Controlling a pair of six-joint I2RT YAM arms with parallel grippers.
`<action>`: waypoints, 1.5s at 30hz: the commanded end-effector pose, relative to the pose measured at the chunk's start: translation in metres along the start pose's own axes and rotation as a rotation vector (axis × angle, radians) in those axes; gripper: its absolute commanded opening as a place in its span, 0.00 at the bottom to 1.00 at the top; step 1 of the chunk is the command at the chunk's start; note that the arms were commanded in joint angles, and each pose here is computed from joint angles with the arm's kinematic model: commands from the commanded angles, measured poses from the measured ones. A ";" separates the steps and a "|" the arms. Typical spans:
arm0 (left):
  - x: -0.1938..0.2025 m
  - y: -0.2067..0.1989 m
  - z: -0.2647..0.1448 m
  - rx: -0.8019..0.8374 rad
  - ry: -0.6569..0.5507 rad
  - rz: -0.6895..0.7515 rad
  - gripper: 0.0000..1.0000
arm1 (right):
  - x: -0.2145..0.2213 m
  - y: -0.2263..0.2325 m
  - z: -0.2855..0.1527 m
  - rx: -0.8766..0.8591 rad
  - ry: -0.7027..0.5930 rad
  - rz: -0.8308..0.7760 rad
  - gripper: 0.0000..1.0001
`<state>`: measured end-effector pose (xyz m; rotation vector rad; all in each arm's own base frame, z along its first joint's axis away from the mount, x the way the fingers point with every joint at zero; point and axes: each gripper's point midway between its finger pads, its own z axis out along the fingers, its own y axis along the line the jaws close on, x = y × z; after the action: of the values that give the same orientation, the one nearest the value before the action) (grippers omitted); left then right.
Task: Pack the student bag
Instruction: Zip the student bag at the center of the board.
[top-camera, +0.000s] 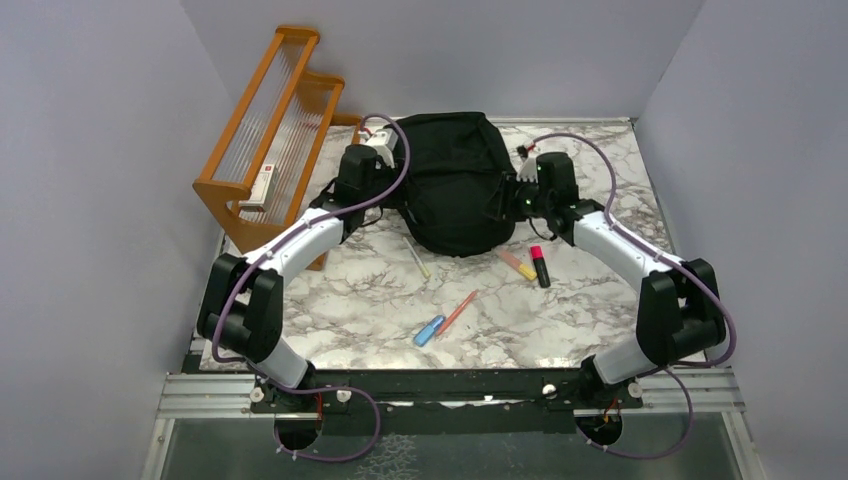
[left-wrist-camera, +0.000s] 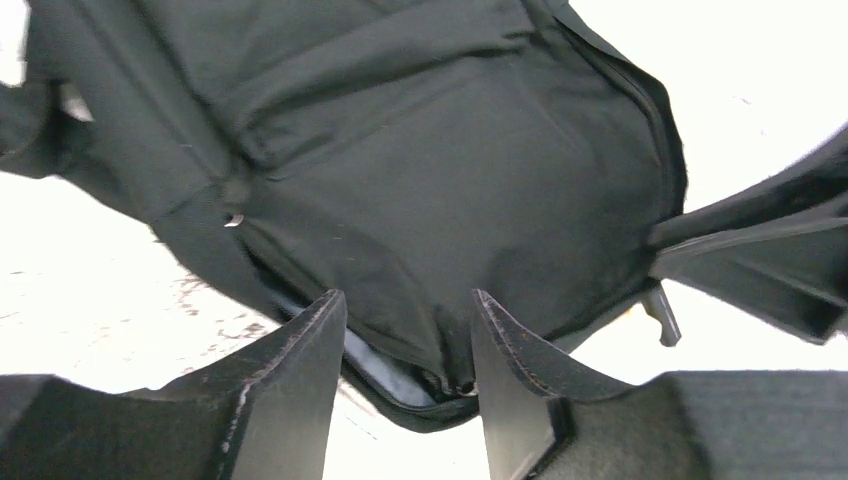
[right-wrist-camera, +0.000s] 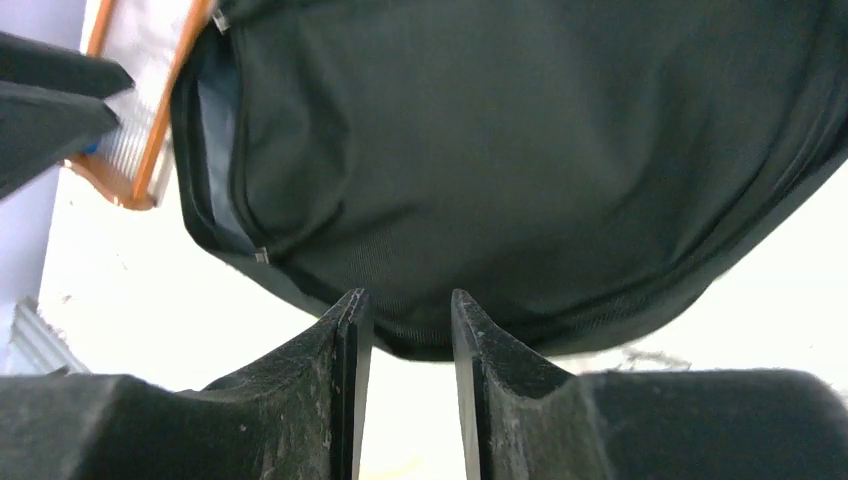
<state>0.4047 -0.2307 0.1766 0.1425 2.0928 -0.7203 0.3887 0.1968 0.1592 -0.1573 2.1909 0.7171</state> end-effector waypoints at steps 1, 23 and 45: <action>0.009 -0.051 0.006 0.171 0.004 0.078 0.46 | 0.037 0.010 -0.005 -0.070 0.067 0.103 0.38; 0.137 -0.054 -0.002 0.206 0.162 -0.026 0.17 | 0.121 -0.024 -0.009 0.019 0.121 0.192 0.38; 0.064 -0.061 0.045 0.194 0.022 0.055 0.06 | 0.032 0.014 0.015 -0.131 -0.041 0.163 0.35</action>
<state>0.3750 -0.3209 0.1619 0.3020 1.9792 -0.9526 0.3705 0.2104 0.1502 -0.0203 2.1031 0.8989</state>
